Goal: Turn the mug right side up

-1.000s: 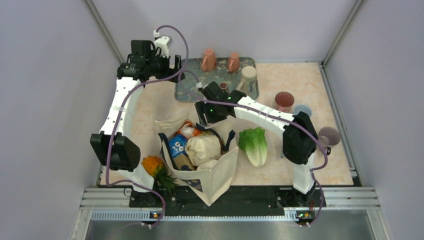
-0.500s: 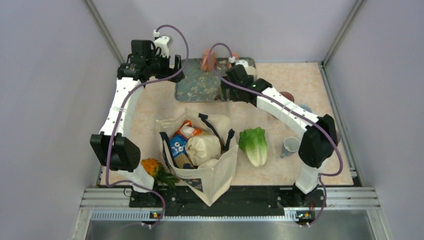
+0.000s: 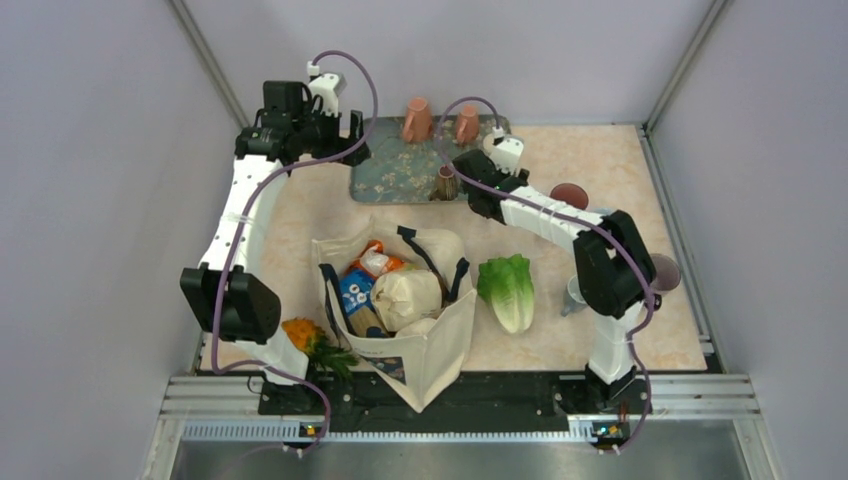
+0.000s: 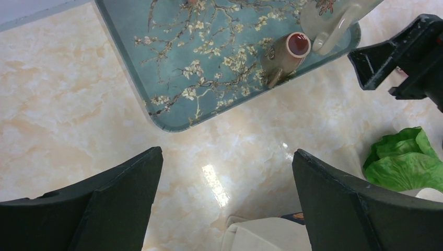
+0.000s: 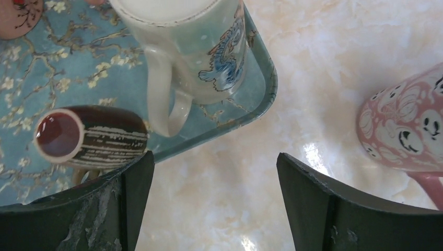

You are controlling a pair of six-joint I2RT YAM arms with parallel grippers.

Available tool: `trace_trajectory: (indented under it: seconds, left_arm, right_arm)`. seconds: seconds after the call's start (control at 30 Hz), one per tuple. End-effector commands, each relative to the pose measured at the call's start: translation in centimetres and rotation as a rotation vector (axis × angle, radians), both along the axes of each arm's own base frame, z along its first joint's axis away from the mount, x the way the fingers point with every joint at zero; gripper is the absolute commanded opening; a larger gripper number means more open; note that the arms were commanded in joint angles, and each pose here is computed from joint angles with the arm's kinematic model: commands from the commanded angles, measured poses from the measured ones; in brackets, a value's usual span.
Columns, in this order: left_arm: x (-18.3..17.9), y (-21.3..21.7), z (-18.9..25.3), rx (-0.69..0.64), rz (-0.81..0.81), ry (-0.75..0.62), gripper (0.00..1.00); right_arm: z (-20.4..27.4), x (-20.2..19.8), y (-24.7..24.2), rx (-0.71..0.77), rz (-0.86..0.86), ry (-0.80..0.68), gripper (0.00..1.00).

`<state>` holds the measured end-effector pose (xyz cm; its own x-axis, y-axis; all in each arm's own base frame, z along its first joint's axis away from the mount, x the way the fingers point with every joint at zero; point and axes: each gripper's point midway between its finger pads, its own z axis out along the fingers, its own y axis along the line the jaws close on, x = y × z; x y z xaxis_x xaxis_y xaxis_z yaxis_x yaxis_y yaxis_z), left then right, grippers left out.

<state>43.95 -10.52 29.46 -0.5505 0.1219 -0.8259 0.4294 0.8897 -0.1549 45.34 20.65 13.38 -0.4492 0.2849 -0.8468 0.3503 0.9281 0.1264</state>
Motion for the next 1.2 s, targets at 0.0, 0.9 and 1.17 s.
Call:
trace_trajectory:
  seconds: [0.0,0.9,1.17]
  left_arm:
    - [-0.2,-0.4,1.2,-0.024,-0.013,-0.042,0.99]
    - [-0.3,-0.7,-0.4,-0.029,-0.031,-0.012,0.99]
    - [-0.3,-0.8,-0.7,-0.037,-0.035,-0.003,0.99]
  right_arm:
    - [1.0,2.8,-0.4,0.077,-0.139,-0.114,0.85]
    - [-3.3,7.5,0.6,0.202,-0.217,-0.034,0.82]
    - [-3.1,6.3,-2.9,0.148,-0.244,-0.013,0.71]
